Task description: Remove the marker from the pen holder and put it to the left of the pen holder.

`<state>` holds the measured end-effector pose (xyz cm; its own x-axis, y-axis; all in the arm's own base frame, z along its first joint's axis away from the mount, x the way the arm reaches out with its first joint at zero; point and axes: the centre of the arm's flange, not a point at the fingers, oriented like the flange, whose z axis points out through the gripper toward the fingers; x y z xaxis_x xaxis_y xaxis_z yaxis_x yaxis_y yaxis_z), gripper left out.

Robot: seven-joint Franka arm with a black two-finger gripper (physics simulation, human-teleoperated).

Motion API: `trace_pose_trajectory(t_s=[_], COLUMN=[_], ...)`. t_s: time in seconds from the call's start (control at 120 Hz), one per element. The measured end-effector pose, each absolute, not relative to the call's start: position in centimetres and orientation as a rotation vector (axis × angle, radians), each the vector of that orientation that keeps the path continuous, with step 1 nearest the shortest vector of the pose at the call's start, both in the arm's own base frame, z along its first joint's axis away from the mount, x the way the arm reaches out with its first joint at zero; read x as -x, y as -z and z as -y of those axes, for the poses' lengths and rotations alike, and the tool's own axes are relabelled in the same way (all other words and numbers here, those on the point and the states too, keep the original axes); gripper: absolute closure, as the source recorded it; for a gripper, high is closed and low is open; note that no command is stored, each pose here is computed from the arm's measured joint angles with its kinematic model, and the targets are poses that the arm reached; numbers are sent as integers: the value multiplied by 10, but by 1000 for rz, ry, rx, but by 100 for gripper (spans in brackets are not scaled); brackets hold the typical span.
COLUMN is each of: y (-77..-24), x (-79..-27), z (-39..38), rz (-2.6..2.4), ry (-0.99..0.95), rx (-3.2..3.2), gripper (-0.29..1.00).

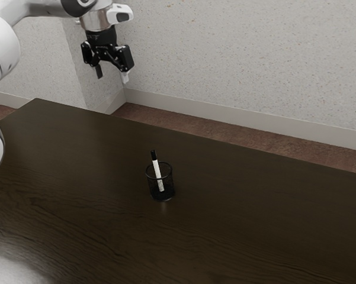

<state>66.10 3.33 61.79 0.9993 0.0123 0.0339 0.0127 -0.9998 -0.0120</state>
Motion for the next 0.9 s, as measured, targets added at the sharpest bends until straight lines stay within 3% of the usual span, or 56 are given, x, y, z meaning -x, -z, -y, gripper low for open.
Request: trace_pose_trajectory(t_s=[0.35, 0.633, 0.725, 0.9], y=[-604, -447, -401, -369], x=[-668, -735, -747, -754], z=[-23, 1, -30, -34], rz=[-15, 300, 543, 824], ry=[28, -93, -150, -269], rx=[3143, 3244, 3250, 3249], gripper=[0, 0, 0, 0])
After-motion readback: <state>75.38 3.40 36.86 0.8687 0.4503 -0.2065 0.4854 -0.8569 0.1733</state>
